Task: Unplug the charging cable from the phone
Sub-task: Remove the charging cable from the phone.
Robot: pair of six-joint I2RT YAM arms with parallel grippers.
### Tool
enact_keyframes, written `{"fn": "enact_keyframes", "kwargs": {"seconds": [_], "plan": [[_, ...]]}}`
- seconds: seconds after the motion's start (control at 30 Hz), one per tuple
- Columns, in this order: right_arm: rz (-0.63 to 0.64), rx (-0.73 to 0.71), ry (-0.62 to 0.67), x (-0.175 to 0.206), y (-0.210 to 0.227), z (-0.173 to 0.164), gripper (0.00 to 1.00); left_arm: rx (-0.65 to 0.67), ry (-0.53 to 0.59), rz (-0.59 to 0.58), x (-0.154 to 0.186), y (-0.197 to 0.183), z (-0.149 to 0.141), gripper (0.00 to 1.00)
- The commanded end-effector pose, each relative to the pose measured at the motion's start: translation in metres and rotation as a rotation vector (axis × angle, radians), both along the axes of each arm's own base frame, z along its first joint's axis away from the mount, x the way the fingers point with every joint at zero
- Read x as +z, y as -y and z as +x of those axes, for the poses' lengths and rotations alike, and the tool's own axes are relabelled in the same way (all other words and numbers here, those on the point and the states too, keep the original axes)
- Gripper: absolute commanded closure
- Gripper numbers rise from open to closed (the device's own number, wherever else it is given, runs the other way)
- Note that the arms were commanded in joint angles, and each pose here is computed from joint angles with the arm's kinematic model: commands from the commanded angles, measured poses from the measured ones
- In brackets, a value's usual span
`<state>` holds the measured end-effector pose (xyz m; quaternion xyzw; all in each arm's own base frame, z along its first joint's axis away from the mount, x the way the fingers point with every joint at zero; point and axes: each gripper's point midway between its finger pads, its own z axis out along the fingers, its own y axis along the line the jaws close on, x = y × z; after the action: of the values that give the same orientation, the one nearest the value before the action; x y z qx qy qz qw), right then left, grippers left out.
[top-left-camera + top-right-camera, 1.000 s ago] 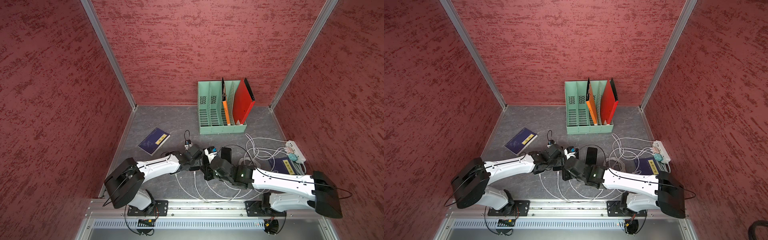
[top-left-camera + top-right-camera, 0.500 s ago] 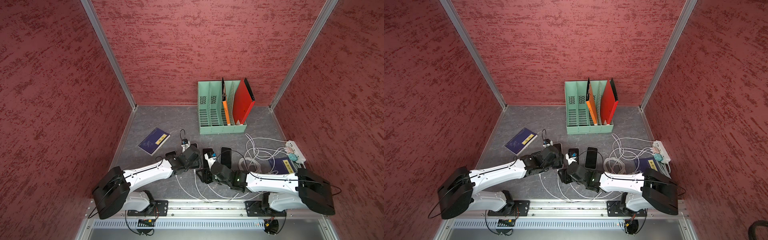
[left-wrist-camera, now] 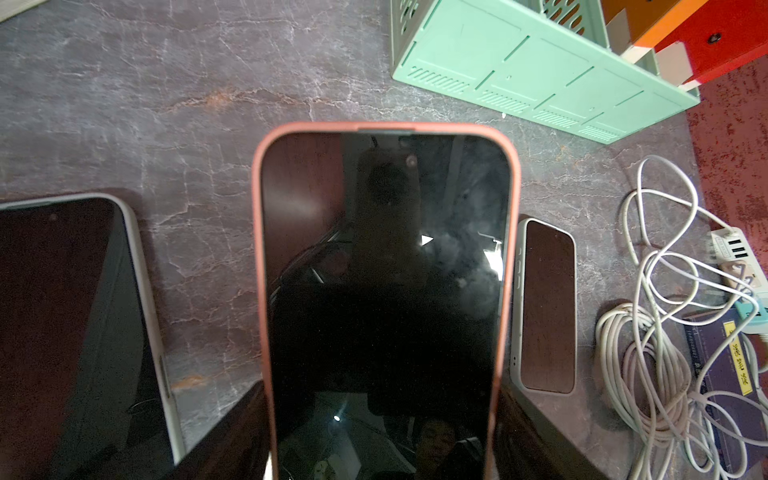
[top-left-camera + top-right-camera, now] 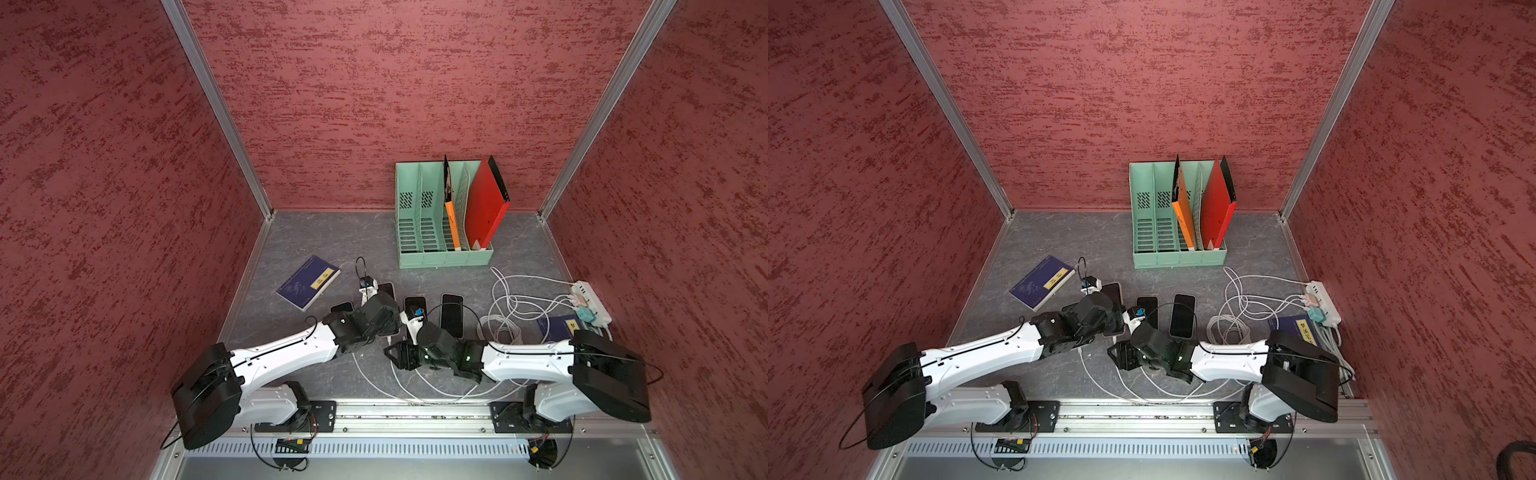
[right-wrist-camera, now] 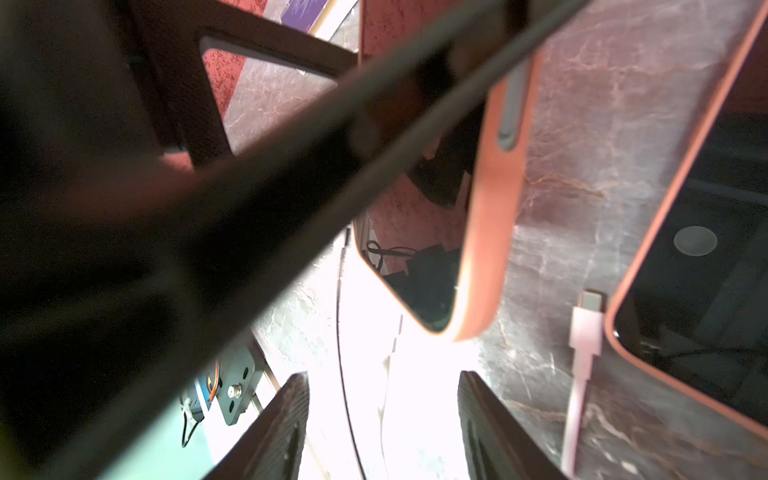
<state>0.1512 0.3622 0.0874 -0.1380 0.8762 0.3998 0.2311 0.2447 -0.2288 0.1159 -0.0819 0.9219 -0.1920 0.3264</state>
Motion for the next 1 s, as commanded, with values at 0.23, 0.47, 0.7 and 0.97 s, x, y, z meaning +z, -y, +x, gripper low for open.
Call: {"fn": "enact_keyframes", "kwargs": {"seconds": [0.23,0.47,0.7,0.97], "plan": [[0.013,0.018,-0.027,-0.009,-0.007,-0.002,0.47,0.047,0.087,-0.052,0.027,-0.006,0.005,1.0],[0.027,0.029,-0.028,-0.007,-0.01,-0.003,0.61,0.05,0.086,-0.053,0.026,-0.007,0.004,1.0],[0.041,0.038,-0.02,-0.003,-0.012,-0.003,0.75,0.06,0.098,-0.06,0.029,-0.009,0.004,1.0],[0.047,0.036,-0.012,-0.002,-0.009,-0.004,0.88,0.066,0.115,-0.069,0.031,-0.01,0.004,1.0]]}}
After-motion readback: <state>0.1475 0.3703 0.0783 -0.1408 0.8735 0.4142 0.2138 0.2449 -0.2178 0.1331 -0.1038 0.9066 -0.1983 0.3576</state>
